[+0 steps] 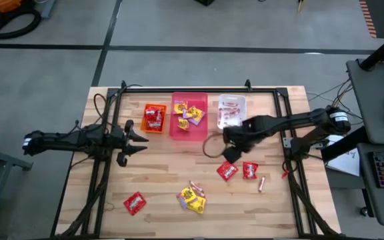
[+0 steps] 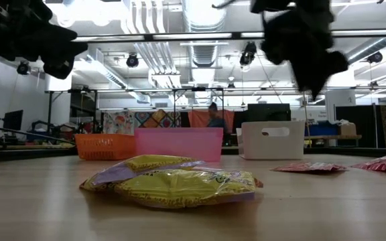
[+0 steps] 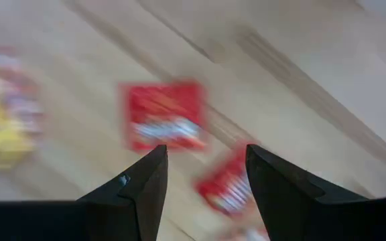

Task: Organize candy in baskets

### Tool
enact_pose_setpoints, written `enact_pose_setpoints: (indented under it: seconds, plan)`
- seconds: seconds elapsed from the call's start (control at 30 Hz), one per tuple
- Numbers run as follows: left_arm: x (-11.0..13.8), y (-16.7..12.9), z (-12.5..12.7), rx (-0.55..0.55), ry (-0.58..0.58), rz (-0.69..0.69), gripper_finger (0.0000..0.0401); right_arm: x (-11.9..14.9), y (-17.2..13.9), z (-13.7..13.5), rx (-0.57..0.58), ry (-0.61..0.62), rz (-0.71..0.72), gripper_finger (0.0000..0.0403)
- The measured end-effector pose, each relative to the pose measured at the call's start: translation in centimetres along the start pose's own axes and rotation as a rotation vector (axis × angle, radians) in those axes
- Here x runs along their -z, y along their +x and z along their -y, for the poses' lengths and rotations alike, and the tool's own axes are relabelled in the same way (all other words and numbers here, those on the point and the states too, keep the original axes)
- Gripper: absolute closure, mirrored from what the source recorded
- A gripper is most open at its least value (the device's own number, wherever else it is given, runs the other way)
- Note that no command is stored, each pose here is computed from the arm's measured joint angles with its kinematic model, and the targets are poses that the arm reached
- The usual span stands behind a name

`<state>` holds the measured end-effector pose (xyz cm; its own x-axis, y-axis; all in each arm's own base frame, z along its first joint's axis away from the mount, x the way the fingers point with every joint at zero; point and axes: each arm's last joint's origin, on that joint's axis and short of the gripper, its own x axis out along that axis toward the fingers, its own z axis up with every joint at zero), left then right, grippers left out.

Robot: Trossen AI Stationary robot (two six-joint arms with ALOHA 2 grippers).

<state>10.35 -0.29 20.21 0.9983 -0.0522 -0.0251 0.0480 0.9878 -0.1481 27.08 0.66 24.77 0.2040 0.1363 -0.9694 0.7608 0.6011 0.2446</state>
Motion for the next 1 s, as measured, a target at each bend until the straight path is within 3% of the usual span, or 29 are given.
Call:
enact_pose_setpoints:
  seconds: [0.1,0.2,0.57,0.83,1.0]
  plan:
    - [0.0,0.0,0.0,0.0,0.001,-0.003,0.0273,2.0,0.2,0.7,0.161,0.089,-0.074,0.0211]
    - [0.0,0.0,0.0,0.0,0.002,-0.003,0.0273,3.7,1.0,1.1,0.249,0.122,-0.135,0.0207]
    - [0.0,0.0,0.0,-0.002,0.001,-0.003,0.0273,6.4,3.4,2.1,0.294,0.204,-0.278,0.0173]
    - [0.1,0.1,0.0,-0.002,0.004,-0.009,0.0273,9.8,5.3,1.7,0.287,0.271,-0.396,0.0181]
    - [0.1,0.1,0.0,-0.003,0.025,-0.01,0.0273,11.6,6.2,1.2,0.241,0.32,-0.375,0.0183]
